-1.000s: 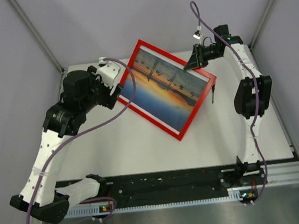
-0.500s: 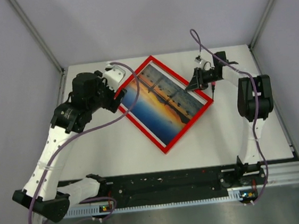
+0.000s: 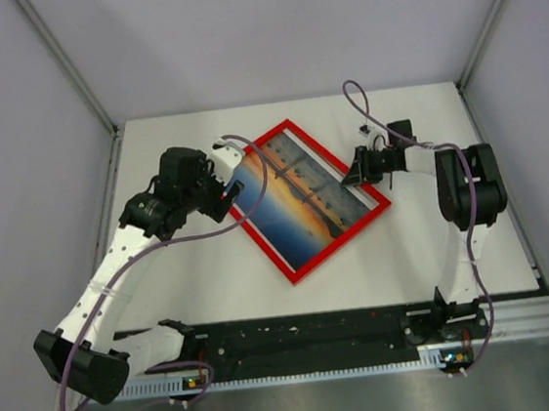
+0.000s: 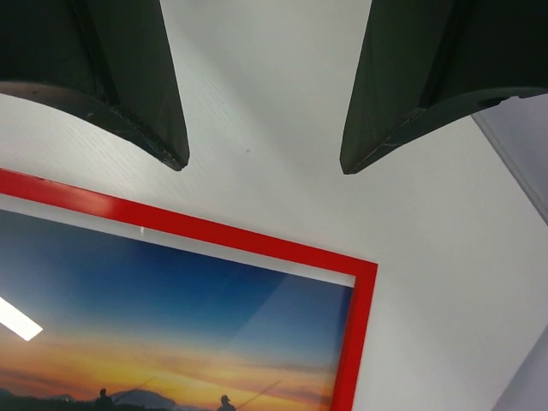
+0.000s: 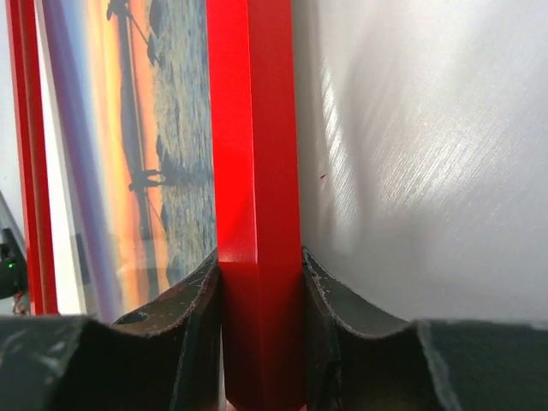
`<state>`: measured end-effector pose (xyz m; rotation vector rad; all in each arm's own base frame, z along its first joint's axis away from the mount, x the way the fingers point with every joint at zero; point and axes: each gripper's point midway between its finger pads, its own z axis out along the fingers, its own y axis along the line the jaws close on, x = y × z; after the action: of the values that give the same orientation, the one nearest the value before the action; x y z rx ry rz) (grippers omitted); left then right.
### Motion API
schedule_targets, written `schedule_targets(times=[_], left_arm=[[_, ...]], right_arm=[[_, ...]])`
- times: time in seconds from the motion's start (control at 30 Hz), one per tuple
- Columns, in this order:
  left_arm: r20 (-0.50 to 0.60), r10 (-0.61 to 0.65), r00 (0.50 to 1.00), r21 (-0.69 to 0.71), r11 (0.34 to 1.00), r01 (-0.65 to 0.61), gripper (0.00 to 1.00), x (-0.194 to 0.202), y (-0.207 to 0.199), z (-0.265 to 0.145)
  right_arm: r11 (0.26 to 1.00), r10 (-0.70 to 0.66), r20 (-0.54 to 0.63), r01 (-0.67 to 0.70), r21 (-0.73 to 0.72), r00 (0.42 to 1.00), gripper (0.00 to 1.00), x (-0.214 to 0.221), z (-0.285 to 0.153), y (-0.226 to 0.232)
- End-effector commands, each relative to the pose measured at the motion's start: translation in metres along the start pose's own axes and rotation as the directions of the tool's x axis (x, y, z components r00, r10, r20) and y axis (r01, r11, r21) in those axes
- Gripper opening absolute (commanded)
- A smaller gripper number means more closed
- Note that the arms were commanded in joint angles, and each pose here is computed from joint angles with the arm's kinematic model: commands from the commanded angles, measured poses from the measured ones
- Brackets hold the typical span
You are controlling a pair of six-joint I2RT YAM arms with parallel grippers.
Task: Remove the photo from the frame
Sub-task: Turn over the photo frame at the center of the board, then pick up the photo frame item from the photo frame.
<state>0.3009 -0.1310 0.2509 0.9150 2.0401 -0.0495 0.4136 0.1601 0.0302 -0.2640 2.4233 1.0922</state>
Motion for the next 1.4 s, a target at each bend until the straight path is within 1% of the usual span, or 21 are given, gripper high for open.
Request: schedule_targets(times=[0.0,0.07,0.2,0.23,0.4,0.43,0.47,0.53,0.63,0.7,0.73,0.77,0.8,0.83,0.87,0.9,1.0,1.13,1.17,1.27,1.37], left_arm=[[0.019,0.024,1.0,0.039,0.999,-0.025,0.77,0.011,-0.011,0.018],[-0.007,0.027,1.0,0.059,0.998,-0.027,0.78,0.025,-0.018,0.03],[-0.099,0.025,0.995,0.085,0.996,-0.017,0.78,0.053,-0.028,0.053],[-0.12,0.023,0.992,0.09,0.996,-0.012,0.78,0.058,-0.029,0.057],[-0.207,0.007,0.978,0.087,0.996,0.011,0.77,0.077,-0.034,0.082],[-0.221,0.007,0.975,0.095,0.995,0.015,0.77,0.079,-0.035,0.086],[-0.249,0.004,0.968,0.061,0.998,0.011,0.77,0.083,-0.029,0.089],[-0.294,-0.004,0.956,0.054,0.998,0.021,0.77,0.089,-0.029,0.096],[-0.314,-0.013,0.949,0.043,0.999,0.027,0.76,0.093,-0.028,0.105],[-0.321,-0.015,0.947,0.046,0.998,0.032,0.76,0.094,-0.03,0.109],[-0.32,-0.017,0.947,0.049,0.998,0.034,0.76,0.094,-0.03,0.11],[-0.321,-0.015,0.947,0.053,0.998,0.034,0.76,0.093,-0.031,0.111],[-0.322,-0.017,0.947,0.054,0.998,0.036,0.76,0.093,-0.032,0.113],[-0.32,-0.018,0.947,0.055,0.998,0.038,0.76,0.092,-0.032,0.113],[-0.323,-0.019,0.946,0.054,0.998,0.039,0.76,0.093,-0.032,0.114],[-0.325,-0.019,0.946,0.056,0.998,0.04,0.76,0.093,-0.032,0.115],[-0.326,-0.027,0.945,0.053,0.998,0.047,0.76,0.093,-0.033,0.117],[-0.37,-0.048,0.928,0.019,0.998,0.059,0.76,0.106,-0.031,0.125],[-0.382,-0.051,0.923,0.013,0.998,0.06,0.76,0.109,-0.031,0.126],[-0.422,-0.067,0.904,-0.026,0.998,0.062,0.76,0.121,-0.027,0.131],[-0.446,-0.077,0.892,-0.092,0.995,0.04,0.76,0.126,-0.016,0.134]], right_arm=[[0.974,-0.026,0.056,0.012,0.226,0.998,0.0,-0.011,-0.001,-0.033],[0.966,-0.025,0.039,0.014,0.259,0.999,0.0,-0.014,0.0,-0.037],[0.955,-0.014,0.017,0.008,0.296,1.0,0.0,-0.015,-0.001,-0.042],[0.955,-0.018,0.011,0.014,0.296,1.0,0.03,-0.015,-0.001,-0.039],[0.943,-0.035,-0.025,0.041,0.33,0.999,0.24,-0.008,-0.002,-0.039],[0.942,-0.04,-0.03,0.047,0.332,0.999,0.26,-0.007,-0.003,-0.039],[0.94,-0.038,-0.037,0.049,0.339,0.999,0.27,-0.005,-0.003,-0.041],[0.937,-0.028,-0.061,0.047,0.345,0.998,0.31,0.004,-0.002,-0.045],[0.936,-0.015,-0.095,0.048,0.348,0.995,0.38,0.017,-0.002,-0.047],[0.936,-0.011,-0.107,0.048,0.348,0.994,0.45,0.021,-0.003,-0.047],[0.937,-0.014,-0.11,0.052,0.345,0.994,0.61,0.022,-0.004,-0.046],[0.941,-0.024,-0.112,0.061,0.333,0.993,0.68,0.022,-0.004,-0.042],[0.941,-0.03,-0.108,0.064,0.332,0.994,0.73,0.02,-0.007,-0.04],[0.942,-0.04,-0.102,0.072,0.329,0.994,0.74,0.017,-0.009,-0.037],[0.943,-0.05,-0.098,0.08,0.323,0.994,0.83,0.015,-0.01,-0.034],[0.943,-0.057,-0.091,0.083,0.321,0.994,0.94,0.012,-0.012,-0.031],[0.939,-0.089,-0.07,0.107,0.327,0.994,0.97,0.001,-0.019,-0.025],[0.92,-0.139,-0.031,0.14,0.367,0.99,0.98,-0.022,-0.028,-0.023],[0.91,-0.174,-0.037,0.175,0.375,0.984,0.97,-0.027,-0.031,-0.024],[0.898,-0.211,-0.031,0.206,0.389,0.977,0.95,-0.035,-0.036,-0.021],[0.885,-0.271,-0.019,0.257,0.387,0.962,0.94,-0.045,-0.044,-0.013]])
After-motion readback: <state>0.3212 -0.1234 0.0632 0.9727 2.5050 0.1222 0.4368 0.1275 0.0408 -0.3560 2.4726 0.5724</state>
